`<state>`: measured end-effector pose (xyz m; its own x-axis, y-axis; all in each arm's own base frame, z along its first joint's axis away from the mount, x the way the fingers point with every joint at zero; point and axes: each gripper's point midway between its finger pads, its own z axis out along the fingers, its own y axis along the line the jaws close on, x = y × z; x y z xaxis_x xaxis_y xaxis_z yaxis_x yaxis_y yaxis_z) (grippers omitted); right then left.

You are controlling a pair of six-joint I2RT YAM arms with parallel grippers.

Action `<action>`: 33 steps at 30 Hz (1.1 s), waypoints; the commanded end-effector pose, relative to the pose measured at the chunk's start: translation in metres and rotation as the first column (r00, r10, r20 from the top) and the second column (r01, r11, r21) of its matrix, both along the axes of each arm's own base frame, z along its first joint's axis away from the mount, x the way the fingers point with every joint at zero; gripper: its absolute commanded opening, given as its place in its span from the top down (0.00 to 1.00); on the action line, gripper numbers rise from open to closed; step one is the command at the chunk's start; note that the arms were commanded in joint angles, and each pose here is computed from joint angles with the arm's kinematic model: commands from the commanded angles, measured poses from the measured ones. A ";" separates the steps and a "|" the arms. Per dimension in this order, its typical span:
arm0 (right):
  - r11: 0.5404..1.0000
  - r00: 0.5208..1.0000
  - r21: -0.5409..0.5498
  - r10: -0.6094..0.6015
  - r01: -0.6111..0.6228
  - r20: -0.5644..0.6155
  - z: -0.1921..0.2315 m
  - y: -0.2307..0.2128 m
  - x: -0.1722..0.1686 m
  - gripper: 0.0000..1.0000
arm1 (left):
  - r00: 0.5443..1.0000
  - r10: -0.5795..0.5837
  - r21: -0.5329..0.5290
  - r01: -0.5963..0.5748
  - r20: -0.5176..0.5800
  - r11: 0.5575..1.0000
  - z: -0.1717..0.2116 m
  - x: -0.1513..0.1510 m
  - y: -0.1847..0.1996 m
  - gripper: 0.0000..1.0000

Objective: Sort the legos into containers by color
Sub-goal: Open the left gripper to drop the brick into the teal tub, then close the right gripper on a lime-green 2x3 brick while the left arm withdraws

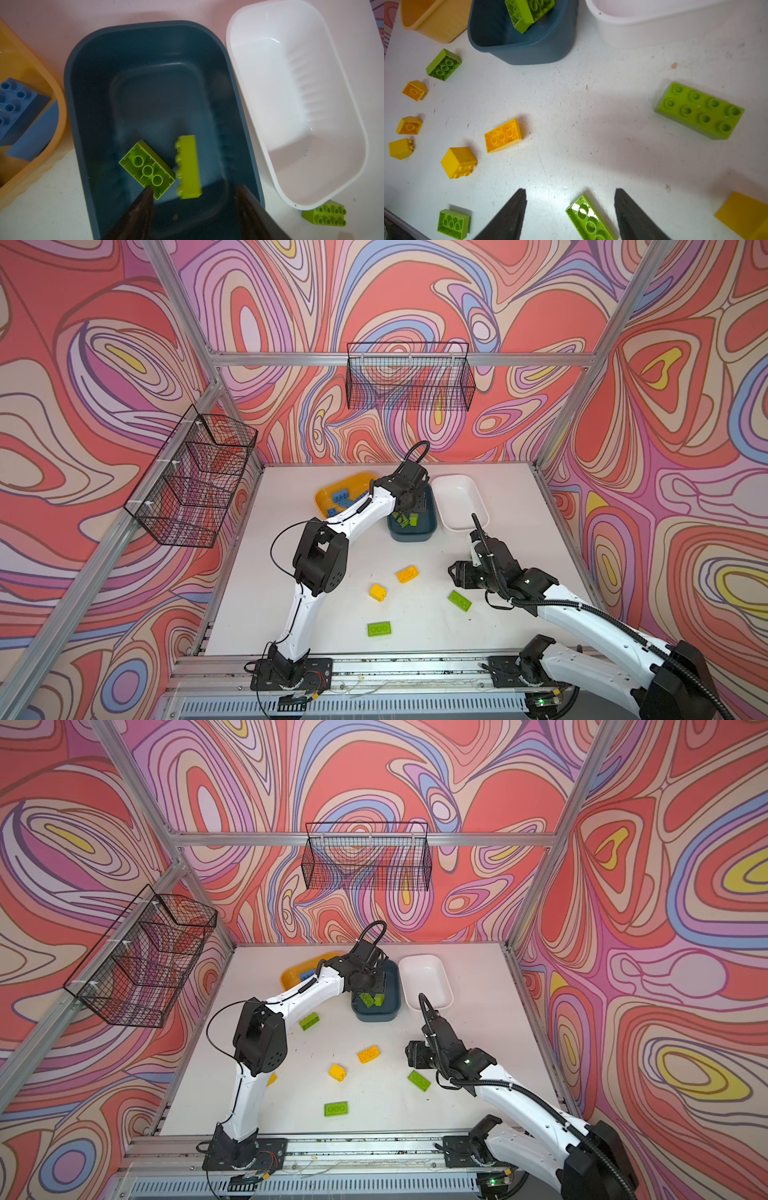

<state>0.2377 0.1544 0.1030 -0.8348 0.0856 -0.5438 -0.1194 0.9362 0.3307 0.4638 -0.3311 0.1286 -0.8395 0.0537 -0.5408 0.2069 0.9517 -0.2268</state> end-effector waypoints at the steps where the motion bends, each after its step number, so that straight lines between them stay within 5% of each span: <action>1: 0.999 0.996 -0.006 -0.049 0.049 -0.075 -0.019 -0.007 -0.012 0.29 | 0.999 -0.004 -0.030 0.006 0.054 1.000 0.037 -0.008 0.006 0.26; 9: 0.992 0.980 0.008 -0.119 0.122 -0.162 -0.046 -0.015 -0.034 0.27 | 0.991 -0.021 -0.111 0.036 0.130 0.993 0.073 -0.058 0.017 0.25; 23: 0.999 0.968 0.024 -0.036 0.043 -0.247 -0.076 0.009 -0.054 0.26 | 0.991 -0.008 -0.160 0.030 0.133 0.987 0.060 -0.148 0.059 0.27; 33: 0.993 0.970 -0.117 -0.008 -0.021 -0.243 -0.087 0.022 -0.070 0.30 | 0.988 0.041 -0.124 -0.022 0.152 0.992 0.059 -0.180 0.103 0.27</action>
<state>0.1728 0.1858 0.0266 -0.9352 0.0209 -0.3535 -0.0960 0.9460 0.3098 0.2888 -0.2409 0.1866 -0.7530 -0.0301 -0.6573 0.2504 0.9107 -0.3285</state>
